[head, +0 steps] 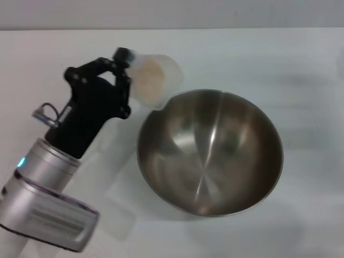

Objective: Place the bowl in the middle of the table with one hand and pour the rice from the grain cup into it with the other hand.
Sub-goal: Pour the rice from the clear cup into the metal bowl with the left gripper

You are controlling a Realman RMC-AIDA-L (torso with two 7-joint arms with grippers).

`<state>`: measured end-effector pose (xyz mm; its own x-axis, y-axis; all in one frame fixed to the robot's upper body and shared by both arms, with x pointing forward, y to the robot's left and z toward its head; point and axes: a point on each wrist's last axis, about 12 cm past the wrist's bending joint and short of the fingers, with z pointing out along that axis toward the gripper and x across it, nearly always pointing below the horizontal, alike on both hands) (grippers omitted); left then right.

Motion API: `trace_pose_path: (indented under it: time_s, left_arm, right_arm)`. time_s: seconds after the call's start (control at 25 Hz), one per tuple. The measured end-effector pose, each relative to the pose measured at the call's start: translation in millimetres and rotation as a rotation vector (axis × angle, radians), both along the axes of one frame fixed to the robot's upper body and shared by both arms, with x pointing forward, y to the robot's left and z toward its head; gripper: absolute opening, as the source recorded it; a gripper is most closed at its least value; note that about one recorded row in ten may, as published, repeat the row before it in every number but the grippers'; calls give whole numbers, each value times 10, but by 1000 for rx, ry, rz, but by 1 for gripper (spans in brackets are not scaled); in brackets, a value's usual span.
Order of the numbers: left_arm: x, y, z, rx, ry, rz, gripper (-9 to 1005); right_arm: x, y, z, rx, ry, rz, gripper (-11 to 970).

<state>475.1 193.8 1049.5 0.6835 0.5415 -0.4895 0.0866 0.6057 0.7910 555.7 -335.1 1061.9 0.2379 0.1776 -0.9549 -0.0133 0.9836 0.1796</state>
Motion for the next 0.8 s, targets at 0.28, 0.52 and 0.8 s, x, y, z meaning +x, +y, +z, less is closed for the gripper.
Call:
trace_pose_path:
  time_s: [0.28, 0.52, 0.8]
  left_arm:
    - [-46, -134, 8, 238, -206, -14, 23]
    - [-119, -217, -54, 459, -377, -14, 23]
    - [-137, -259, -117, 686, -550, 53, 22]
  right_arm:
    - [53, 28, 16, -7, 6, 5, 466]
    - [78, 30, 9, -22, 22, 2, 467]
    - [86, 10, 3, -30, 34, -2, 467]
